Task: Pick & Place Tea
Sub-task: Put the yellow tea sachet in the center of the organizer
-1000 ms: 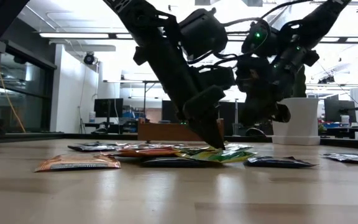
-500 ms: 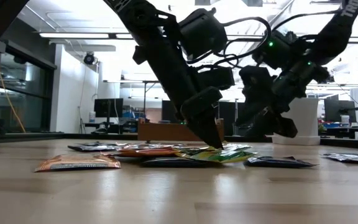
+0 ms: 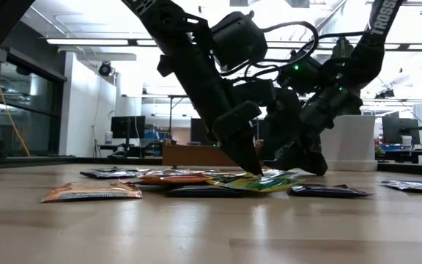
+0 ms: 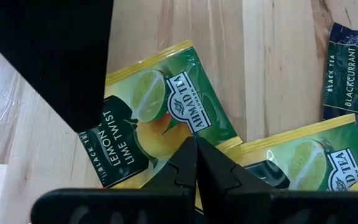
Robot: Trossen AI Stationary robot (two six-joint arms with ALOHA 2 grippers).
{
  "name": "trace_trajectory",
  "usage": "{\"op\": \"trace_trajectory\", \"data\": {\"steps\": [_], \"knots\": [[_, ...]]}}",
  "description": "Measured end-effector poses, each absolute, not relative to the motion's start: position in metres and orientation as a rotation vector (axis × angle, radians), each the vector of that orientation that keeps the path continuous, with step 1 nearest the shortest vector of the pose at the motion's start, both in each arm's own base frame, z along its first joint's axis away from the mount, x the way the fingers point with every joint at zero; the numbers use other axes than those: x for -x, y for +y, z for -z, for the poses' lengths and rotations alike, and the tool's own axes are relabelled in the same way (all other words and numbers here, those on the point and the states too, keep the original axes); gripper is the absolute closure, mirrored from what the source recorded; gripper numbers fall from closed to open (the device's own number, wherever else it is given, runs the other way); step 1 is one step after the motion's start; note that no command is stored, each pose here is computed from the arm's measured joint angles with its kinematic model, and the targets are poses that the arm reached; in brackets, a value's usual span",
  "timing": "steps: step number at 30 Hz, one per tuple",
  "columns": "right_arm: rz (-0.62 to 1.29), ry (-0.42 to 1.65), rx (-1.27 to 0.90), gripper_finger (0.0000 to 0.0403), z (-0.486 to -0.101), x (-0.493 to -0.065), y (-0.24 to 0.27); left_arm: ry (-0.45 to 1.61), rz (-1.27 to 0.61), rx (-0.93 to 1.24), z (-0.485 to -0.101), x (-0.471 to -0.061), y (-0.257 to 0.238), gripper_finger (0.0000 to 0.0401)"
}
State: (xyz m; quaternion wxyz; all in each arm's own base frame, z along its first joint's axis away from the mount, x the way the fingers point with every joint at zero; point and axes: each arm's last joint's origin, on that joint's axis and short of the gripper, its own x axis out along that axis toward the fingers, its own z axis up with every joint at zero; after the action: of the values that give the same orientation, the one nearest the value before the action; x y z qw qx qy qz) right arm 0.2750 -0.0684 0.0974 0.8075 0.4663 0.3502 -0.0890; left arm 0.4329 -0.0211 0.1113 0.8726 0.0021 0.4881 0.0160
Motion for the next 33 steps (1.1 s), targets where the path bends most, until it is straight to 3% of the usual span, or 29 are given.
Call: {"op": "trace_trajectory", "data": {"steps": [8, 21, 33], "knots": [[0.178, 0.776, -0.981, 0.026, -0.0957, -0.2737, -0.0673, 1.02, -0.03, -0.002, -0.1113, -0.433, -0.021, 0.0401], [0.166, 0.78, -0.93, 0.0396, -0.0948, -0.273, -0.0671, 1.02, -0.022, 0.002, -0.1113, -0.433, -0.0213, 0.0401], [0.175, 0.761, -0.915, 0.0401, -0.0971, -0.2736, -0.0678, 1.001, 0.03, -0.027, -0.1189, -0.4322, -0.0213, 0.0401]]}}
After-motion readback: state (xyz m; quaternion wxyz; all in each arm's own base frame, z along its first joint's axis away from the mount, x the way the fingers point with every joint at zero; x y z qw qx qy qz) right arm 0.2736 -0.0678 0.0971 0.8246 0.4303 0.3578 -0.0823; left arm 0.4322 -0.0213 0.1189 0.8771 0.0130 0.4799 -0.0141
